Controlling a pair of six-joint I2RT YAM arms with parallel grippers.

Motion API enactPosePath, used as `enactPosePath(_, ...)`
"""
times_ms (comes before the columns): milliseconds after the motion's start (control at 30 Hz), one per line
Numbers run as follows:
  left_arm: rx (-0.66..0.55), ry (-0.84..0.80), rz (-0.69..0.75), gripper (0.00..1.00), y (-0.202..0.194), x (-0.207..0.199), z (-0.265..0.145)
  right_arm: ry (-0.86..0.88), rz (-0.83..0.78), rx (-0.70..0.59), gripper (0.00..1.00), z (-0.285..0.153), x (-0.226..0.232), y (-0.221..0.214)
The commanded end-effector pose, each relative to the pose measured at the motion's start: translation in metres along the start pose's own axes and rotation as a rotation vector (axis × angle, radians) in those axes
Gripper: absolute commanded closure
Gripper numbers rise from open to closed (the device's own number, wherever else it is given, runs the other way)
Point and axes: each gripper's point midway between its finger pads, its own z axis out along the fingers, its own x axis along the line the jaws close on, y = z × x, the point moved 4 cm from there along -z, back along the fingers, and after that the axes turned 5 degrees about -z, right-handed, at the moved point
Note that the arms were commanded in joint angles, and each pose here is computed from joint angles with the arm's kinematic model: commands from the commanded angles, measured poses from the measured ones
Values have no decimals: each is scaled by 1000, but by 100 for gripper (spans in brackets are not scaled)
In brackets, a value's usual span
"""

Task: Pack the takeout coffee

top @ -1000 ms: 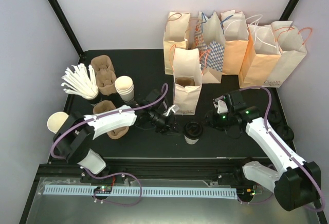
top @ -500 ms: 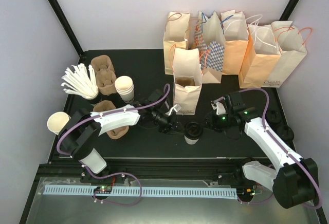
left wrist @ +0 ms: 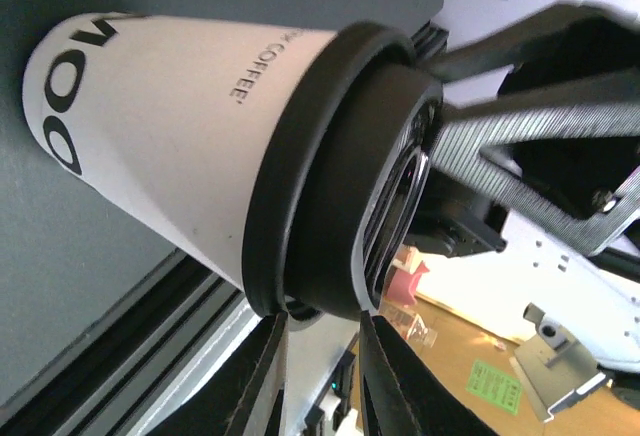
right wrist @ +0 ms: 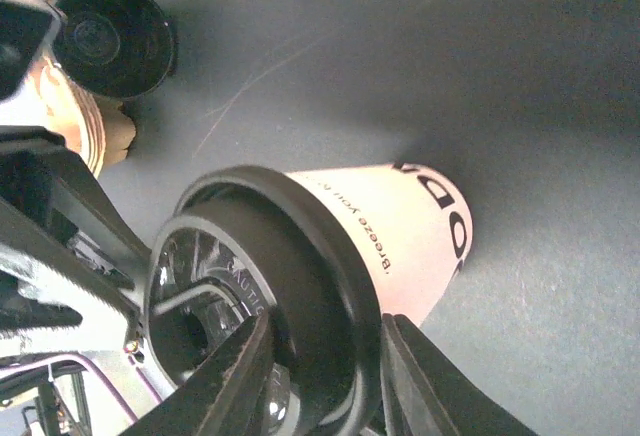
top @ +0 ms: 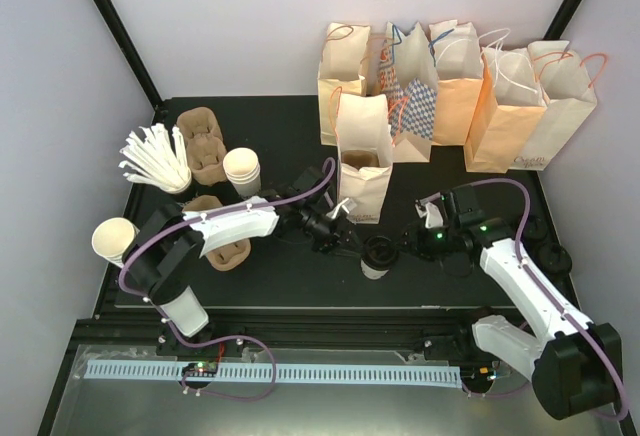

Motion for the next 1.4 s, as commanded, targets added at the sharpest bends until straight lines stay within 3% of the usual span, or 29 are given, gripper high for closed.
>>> enactPosePath(0, -81, -18, 75, 77, 26, -24, -3, 23, 74, 84, 66, 1, -1, -24)
enactPosePath(133, -103, -10, 70, 77, 36, -23, -5, 53, 88, 83, 56, -1, 4, -26)
enactPosePath(533, -135, -5, 88, 74, 42, -29, -15, 38, 69, 57, 41, -10, 10, -21)
enactPosePath(800, -146, 36, 79, 74, 29, -18, -24, 59, -1, 35, 43, -23, 27, -8)
enactPosePath(1233, -139, 57, 86, 76, 32, -9, -12, -51, 8, 69, 62, -21, 19, 5)
enactPosePath(1367, -140, 59, 83, 78, 34, -7, -10, -40, 22, 94, 63, -15, 16, 3)
